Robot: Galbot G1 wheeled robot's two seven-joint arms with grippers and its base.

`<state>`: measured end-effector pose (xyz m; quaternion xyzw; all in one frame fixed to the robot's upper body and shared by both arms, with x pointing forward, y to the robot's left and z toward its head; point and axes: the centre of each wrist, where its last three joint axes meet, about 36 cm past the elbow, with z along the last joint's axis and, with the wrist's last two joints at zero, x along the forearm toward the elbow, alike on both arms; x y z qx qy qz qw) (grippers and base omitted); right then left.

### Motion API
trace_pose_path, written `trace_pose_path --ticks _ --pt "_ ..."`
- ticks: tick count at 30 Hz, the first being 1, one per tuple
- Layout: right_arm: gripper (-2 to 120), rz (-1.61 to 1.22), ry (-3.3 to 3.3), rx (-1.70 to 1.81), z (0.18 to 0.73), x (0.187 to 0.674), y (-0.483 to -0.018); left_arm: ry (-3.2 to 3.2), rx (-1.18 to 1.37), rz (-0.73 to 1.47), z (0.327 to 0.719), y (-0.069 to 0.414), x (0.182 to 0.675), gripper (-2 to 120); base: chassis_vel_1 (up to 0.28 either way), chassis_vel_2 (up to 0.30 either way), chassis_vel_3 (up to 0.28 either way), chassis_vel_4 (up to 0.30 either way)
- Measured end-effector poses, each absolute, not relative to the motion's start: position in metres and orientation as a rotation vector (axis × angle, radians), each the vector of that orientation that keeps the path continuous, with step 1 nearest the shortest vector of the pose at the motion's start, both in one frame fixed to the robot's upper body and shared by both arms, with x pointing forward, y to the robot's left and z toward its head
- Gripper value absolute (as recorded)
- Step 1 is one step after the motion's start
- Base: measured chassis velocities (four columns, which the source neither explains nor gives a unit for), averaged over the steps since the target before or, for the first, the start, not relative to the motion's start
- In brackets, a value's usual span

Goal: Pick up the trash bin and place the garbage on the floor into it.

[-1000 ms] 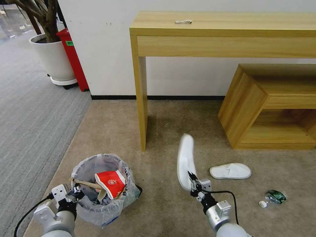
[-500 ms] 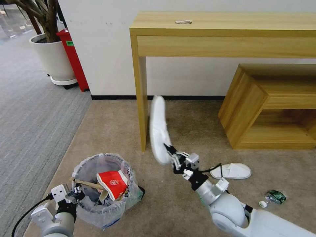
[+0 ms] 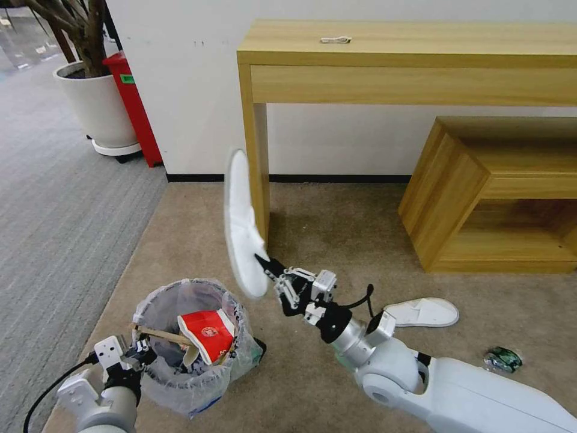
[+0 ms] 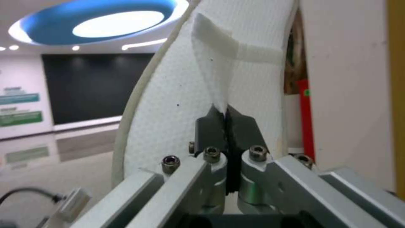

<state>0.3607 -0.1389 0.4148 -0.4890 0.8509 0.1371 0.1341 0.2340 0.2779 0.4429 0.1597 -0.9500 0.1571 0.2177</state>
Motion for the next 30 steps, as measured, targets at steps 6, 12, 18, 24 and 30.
trace_pose_path --ticks 6,12,18,24,30 --pt "0 0.338 2.424 -1.526 0.398 0.359 -0.126 -2.637 0.444 0.446 0.446 0.279 0.235 1 0.0 0.0 0.0 0.0" --pt "0 0.312 2.423 -1.596 0.382 0.356 -0.119 -2.643 0.442 0.46 0.451 0.278 0.235 1 0.0 0.0 0.0 0.0" --pt "0 0.281 2.423 -1.664 0.36 0.353 -0.11 -2.648 0.43 0.468 0.458 0.275 0.233 1 0.0 0.0 0.0 0.0" --pt "0 0.276 2.423 -1.712 0.343 0.346 -0.1 -2.651 0.42 0.468 0.463 0.272 0.227 1 0.0 0.0 0.0 0.0" --pt "0 0.252 2.43 -1.727 0.333 0.347 -0.096 -2.652 0.413 0.466 0.467 0.27 0.224 1 0.0 0.0 0.0 0.0"
